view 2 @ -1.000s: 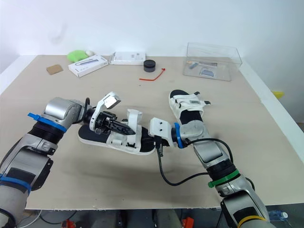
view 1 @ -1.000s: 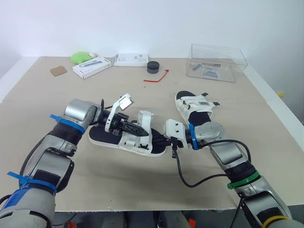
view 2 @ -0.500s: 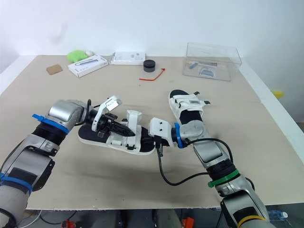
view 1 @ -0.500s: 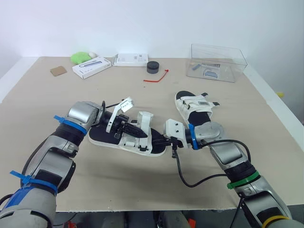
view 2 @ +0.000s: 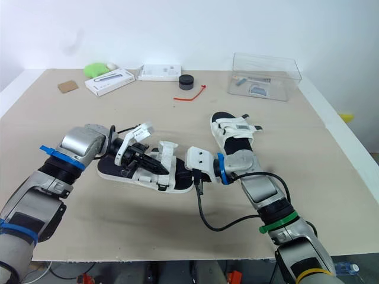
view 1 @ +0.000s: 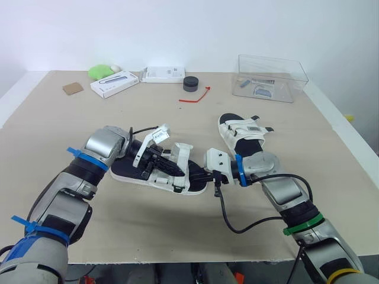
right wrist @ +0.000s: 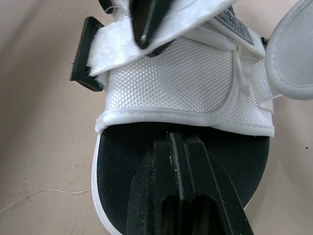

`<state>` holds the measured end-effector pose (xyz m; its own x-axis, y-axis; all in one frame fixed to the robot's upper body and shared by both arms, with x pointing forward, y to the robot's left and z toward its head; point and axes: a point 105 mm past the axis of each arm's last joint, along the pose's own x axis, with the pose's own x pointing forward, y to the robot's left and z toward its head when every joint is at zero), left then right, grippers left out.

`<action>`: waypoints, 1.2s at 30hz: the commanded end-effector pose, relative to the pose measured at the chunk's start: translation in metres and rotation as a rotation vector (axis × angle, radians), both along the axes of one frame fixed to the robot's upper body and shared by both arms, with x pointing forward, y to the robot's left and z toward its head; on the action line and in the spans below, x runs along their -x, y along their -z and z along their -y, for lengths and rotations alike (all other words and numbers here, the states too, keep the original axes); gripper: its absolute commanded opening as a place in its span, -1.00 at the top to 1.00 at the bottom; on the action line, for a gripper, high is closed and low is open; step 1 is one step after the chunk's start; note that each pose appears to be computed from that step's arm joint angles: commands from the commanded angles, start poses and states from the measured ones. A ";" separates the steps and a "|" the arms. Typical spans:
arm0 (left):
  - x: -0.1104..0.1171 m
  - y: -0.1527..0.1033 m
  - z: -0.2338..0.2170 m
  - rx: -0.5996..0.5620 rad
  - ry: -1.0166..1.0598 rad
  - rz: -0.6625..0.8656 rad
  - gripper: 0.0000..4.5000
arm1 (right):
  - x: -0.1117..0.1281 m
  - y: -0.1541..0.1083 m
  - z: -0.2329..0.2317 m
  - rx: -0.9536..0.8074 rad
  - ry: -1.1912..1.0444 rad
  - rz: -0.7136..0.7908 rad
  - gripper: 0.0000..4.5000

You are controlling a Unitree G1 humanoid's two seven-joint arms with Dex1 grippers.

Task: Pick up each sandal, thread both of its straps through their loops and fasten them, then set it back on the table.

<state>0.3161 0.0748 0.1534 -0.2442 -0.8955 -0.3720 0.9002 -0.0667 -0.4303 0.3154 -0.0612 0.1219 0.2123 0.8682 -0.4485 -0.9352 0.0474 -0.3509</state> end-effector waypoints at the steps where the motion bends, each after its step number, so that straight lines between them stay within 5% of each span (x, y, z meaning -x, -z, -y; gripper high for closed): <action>1: 0.005 0.001 -0.004 -0.023 0.013 -0.006 0.99 | -0.001 0.000 0.004 0.019 0.008 0.008 1.00; 5: 0.003 -0.002 -0.008 -0.033 -0.007 0.002 0.61 | -0.002 0.000 0.003 0.020 0.003 0.009 1.00; 9: -0.008 -0.018 -0.003 0.040 -0.041 0.081 -0.15 | -0.002 0.000 0.003 0.021 0.000 0.011 1.00; 17: -0.027 -0.047 0.012 0.178 -0.128 0.108 -0.15 | -0.003 -0.001 0.003 0.026 -0.003 0.013 1.00; 20: -0.018 -0.035 0.008 0.139 -0.074 0.086 0.18 | -0.004 -0.001 0.004 0.025 0.002 0.013 1.00; 24: -0.008 -0.021 0.002 0.085 -0.027 0.073 0.94 | -0.004 -0.001 0.005 0.026 0.004 0.012 1.00; 36: 0.016 0.011 -0.012 -0.025 0.054 0.117 0.94 | -0.005 -0.002 0.006 0.031 0.003 0.015 1.00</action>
<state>0.3046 0.0833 0.1464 -0.2319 -0.8917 -0.3886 0.9397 -0.1021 -0.3264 0.3169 -0.0614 0.1234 0.2024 0.8672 -0.4550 -0.9323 0.0284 -0.3605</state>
